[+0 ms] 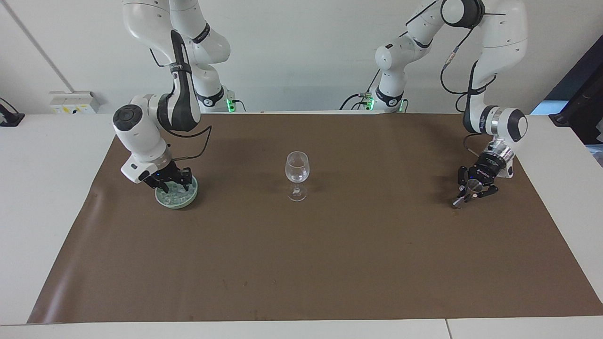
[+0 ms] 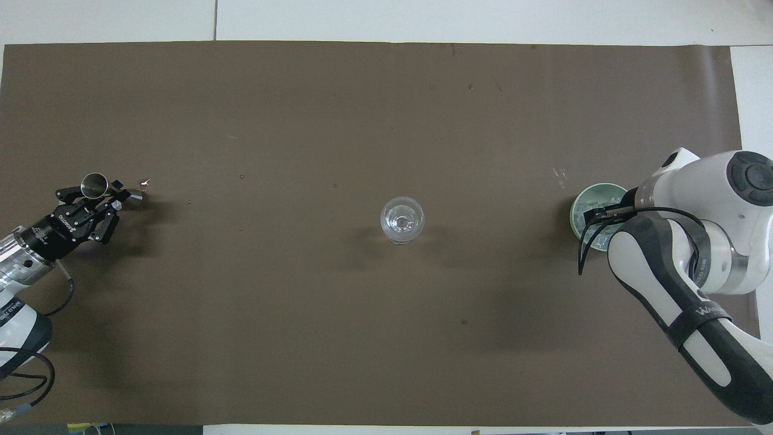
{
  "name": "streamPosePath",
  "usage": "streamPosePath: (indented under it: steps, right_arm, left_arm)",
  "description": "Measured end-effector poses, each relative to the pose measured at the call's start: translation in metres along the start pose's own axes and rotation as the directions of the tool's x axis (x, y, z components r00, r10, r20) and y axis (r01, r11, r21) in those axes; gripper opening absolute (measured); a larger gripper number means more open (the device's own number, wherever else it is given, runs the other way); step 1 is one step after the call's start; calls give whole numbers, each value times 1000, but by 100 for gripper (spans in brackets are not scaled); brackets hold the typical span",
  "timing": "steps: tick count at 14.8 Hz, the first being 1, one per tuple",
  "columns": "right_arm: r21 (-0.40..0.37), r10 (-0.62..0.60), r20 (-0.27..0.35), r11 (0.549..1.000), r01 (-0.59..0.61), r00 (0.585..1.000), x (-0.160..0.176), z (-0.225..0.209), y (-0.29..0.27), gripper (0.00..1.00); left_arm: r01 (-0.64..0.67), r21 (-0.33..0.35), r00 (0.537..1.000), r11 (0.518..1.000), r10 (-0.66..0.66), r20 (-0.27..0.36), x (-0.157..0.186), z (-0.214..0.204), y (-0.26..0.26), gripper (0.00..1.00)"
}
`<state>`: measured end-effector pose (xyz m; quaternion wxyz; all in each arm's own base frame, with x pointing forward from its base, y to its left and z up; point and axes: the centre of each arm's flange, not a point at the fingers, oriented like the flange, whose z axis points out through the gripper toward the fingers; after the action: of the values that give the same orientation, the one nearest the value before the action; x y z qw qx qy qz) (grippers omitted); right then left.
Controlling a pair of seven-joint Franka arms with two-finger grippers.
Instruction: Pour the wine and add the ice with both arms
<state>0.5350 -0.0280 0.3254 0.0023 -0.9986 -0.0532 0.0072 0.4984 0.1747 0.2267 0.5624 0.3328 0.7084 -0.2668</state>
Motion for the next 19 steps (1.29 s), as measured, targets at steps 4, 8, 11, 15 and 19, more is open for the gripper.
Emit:
streamPosePath:
  steps: [4, 8, 11, 15, 19]
  right_arm:
    - [0, -2, 0, 1000, 2, 1000, 0, 0, -1, 60]
    - [1, -3, 5, 1000, 3, 1000, -1, 2, -2, 51]
    - [1, -4, 6, 1000, 4, 1000, -2, 3, -2, 39]
    - [2, -4, 10, 1000, 4, 1000, -3, 5, -3, 25]
    - [2, -4, 10, 1000, 4, 1000, -3, 4, -3, 24]
  left_arm:
    - [4, -28, 1000, 1000, -5, -16, 4, 2, -2, 22]
    - [15, -82, 1000, 996, -17, -17, 4, 5, 1, 22]
    - [14, -91, 1000, 996, -17, -26, 3, 12, 0, 22]
    - [12, -91, 999, 996, -15, -38, 3, 17, -2, 22]
    - [13, -97, 999, 995, -16, -38, 4, 14, -1, 50]
